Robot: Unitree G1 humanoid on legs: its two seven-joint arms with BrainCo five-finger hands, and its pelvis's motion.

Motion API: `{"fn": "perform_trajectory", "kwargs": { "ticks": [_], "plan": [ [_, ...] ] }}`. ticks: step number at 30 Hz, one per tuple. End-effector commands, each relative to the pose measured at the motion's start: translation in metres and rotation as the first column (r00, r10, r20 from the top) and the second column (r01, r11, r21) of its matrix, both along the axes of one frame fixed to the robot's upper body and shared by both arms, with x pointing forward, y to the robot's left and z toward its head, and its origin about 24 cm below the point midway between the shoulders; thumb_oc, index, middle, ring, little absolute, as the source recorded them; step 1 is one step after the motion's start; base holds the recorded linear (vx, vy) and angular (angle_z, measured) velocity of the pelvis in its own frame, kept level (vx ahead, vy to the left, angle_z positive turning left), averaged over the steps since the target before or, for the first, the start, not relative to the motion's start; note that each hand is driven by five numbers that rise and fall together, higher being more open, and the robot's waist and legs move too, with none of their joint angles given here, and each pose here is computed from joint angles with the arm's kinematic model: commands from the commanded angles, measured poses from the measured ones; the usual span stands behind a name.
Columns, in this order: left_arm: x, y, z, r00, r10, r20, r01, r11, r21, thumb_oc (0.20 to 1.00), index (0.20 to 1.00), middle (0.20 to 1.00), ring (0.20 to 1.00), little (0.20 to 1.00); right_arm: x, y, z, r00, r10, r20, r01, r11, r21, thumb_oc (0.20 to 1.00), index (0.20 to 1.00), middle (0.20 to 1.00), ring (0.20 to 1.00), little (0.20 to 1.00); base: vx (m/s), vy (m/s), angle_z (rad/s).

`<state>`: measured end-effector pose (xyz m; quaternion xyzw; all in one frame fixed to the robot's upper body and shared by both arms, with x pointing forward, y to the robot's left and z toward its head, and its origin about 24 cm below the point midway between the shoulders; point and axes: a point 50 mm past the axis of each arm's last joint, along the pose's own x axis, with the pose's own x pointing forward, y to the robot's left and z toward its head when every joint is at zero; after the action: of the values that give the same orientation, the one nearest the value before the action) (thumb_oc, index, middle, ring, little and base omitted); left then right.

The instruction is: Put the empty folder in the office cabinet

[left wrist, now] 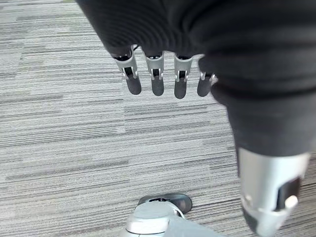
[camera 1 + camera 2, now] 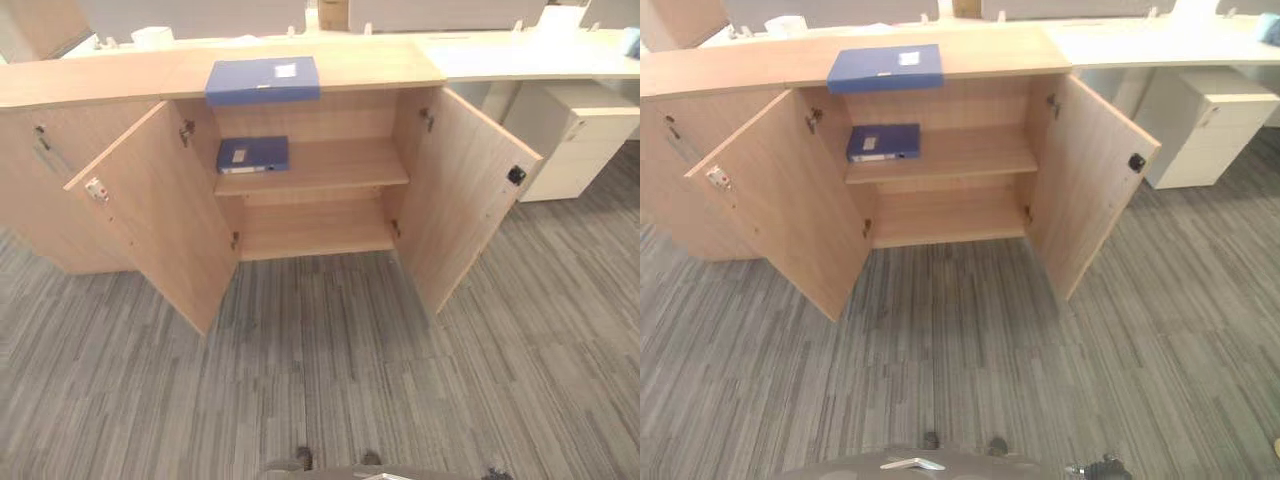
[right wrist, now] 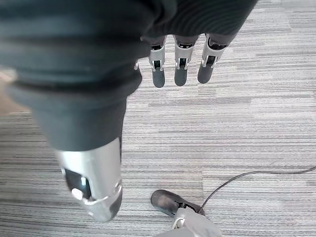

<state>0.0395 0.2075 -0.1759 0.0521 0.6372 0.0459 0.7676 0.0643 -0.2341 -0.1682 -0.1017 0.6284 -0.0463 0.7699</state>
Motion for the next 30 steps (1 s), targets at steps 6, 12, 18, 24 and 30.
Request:
{"fn": "perform_trajectory", "kwargs": {
  "ticks": [6,12,18,24,30],
  "plan": [
    [0.011,0.024,0.006,0.997,0.060,0.037,-0.062,0.997,0.049,1.000,1.000,1.000,1.000,1.000,0.024,-0.017,0.009,0.998,0.030,0.058,-0.026,0.998,-0.058,1.000,1.000,1.000,1.000,1.000,0.09,-0.062,-0.06],
    [0.005,0.024,0.005,0.995,0.096,0.034,-0.098,0.994,0.042,1.000,1.000,1.000,1.000,1.000,0.015,-0.032,0.011,1.000,0.025,0.016,-0.023,0.995,-0.099,1.000,1.000,1.000,1.000,1.000,0.21,0.063,-0.13],
    [-0.011,0.024,0.004,0.992,0.129,-0.003,-0.129,0.991,0.044,1.000,1.000,1.000,1.000,1.000,0.005,-0.037,0.011,1.000,-0.013,-0.004,0.012,0.994,-0.110,1.000,1.000,1.000,1.000,1.000,0.37,0.161,-0.17],
    [-0.035,0.022,0.002,0.984,0.157,-0.085,-0.153,0.987,0.057,1.000,1.000,1.000,1.000,1.000,-0.019,-0.028,0.005,0.996,-0.019,-0.083,0.013,0.997,-0.070,1.000,1.000,1.000,1.000,1.000,0.42,0.309,-0.37],
    [-0.017,0.021,0.002,0.986,0.160,-0.046,-0.158,0.986,0.048,1.000,1.000,1.000,1.000,1.000,0.001,-0.030,0.008,0.996,-0.091,0.010,0.091,0.993,-0.078,1.000,1.000,1.000,1.000,1.000,0.30,0.352,-0.04]
  ]
}}
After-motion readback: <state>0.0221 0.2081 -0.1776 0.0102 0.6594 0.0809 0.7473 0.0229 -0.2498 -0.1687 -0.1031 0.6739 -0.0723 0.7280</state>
